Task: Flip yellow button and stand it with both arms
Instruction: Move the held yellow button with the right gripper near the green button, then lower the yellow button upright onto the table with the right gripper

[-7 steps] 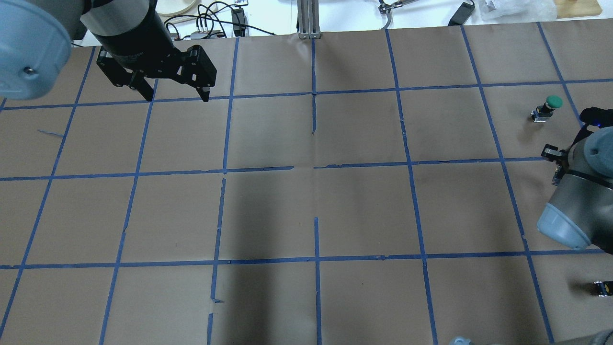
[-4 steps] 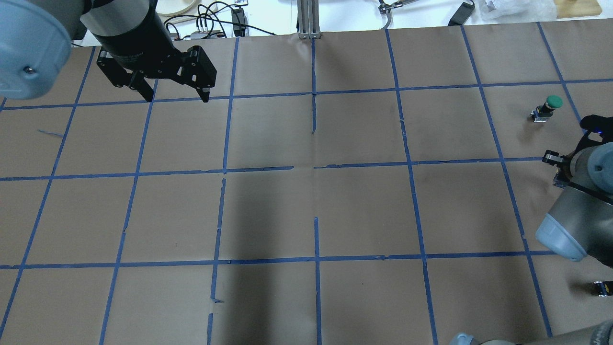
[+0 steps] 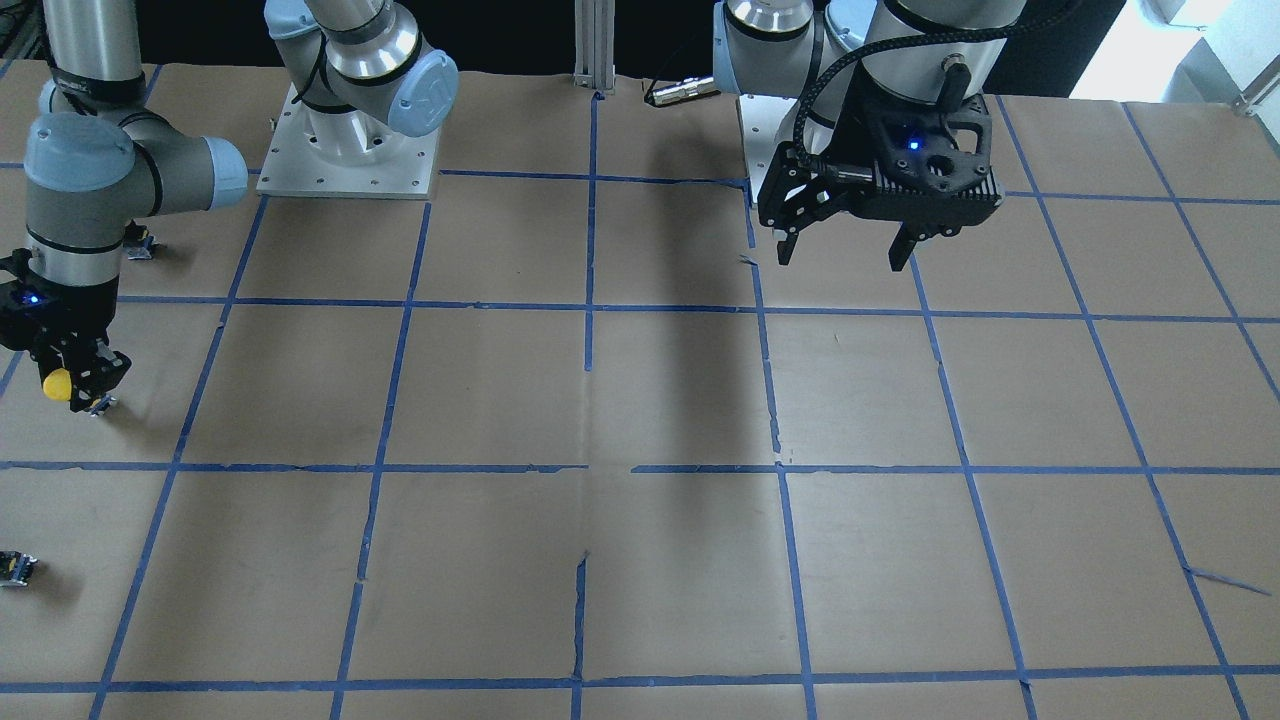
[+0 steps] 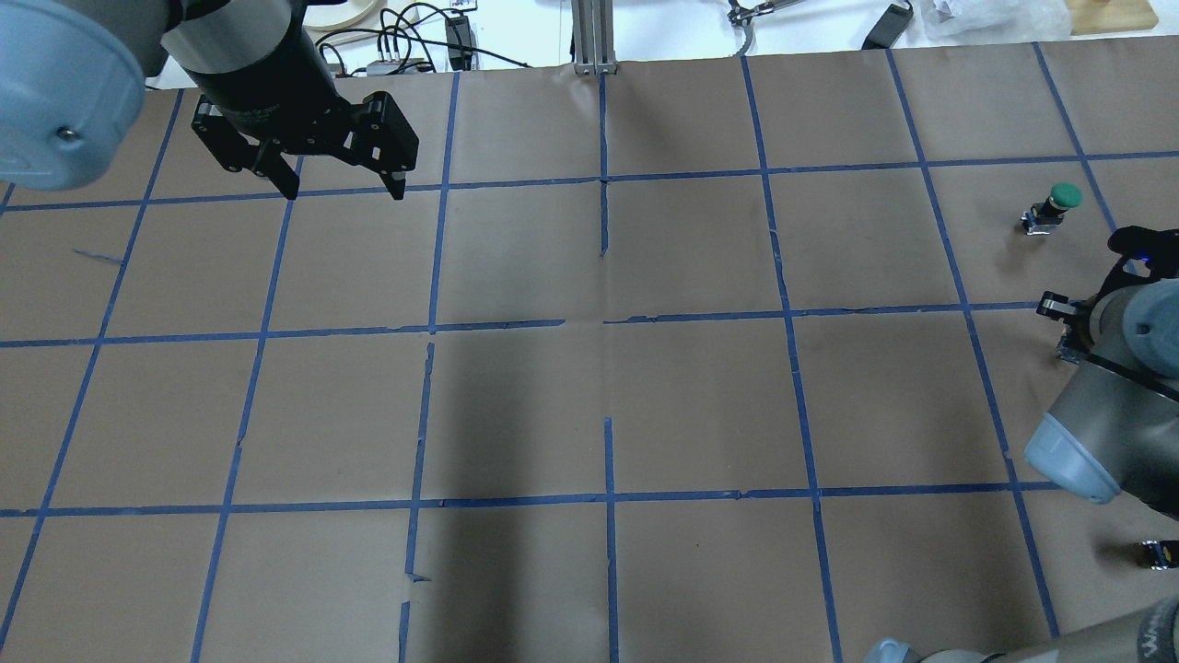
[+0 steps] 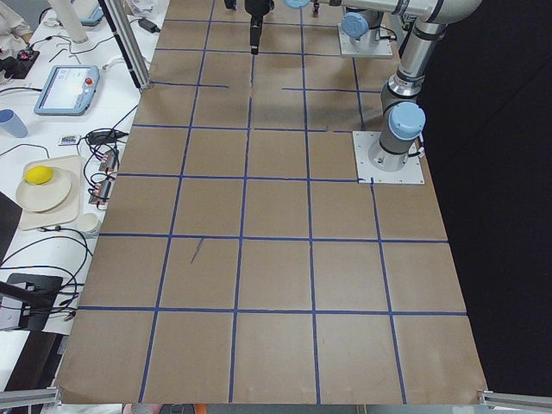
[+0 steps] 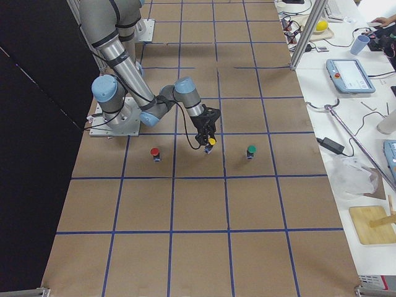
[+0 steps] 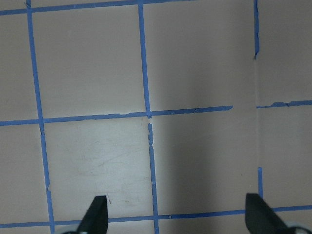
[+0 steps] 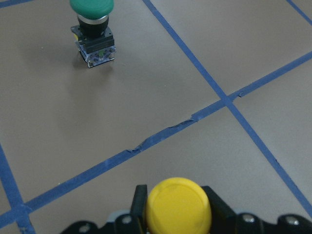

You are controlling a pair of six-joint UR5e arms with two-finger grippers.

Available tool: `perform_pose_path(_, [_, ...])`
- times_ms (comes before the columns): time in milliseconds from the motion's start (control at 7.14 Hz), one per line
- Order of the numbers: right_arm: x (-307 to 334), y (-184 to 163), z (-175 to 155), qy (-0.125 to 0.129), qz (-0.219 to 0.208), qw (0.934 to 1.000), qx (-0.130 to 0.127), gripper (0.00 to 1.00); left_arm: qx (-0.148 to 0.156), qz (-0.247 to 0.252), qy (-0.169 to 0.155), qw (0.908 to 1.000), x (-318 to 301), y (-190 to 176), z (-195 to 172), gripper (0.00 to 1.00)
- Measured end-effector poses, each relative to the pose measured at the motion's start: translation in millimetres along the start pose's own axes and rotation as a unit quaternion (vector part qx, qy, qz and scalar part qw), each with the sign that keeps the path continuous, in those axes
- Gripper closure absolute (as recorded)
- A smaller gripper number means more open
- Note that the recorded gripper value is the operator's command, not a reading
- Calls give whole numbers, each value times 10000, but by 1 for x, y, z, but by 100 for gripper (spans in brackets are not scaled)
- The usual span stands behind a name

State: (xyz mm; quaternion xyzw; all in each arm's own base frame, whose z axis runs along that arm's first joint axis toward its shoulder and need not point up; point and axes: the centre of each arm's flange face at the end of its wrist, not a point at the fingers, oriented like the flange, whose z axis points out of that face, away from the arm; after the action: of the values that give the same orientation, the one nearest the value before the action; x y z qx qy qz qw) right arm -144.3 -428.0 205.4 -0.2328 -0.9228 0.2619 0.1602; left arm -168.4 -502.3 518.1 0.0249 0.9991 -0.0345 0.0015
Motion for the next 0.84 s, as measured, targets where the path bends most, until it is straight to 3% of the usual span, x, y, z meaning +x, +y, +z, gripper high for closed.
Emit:
perform_pose_path(280, [0, 0, 1, 31, 5, 10000, 6, 31, 52, -21, 3, 10000, -2, -2, -4, 0])
perform_pose_path(420, [1, 1, 1, 50, 6, 10000, 1, 19, 77, -35, 4, 10000, -3, -5, -6, 0])
perform_pose_path(840, [1, 2, 2, 70, 33, 10000, -23, 4, 48, -46, -2, 10000, -4, -3, -4, 0])
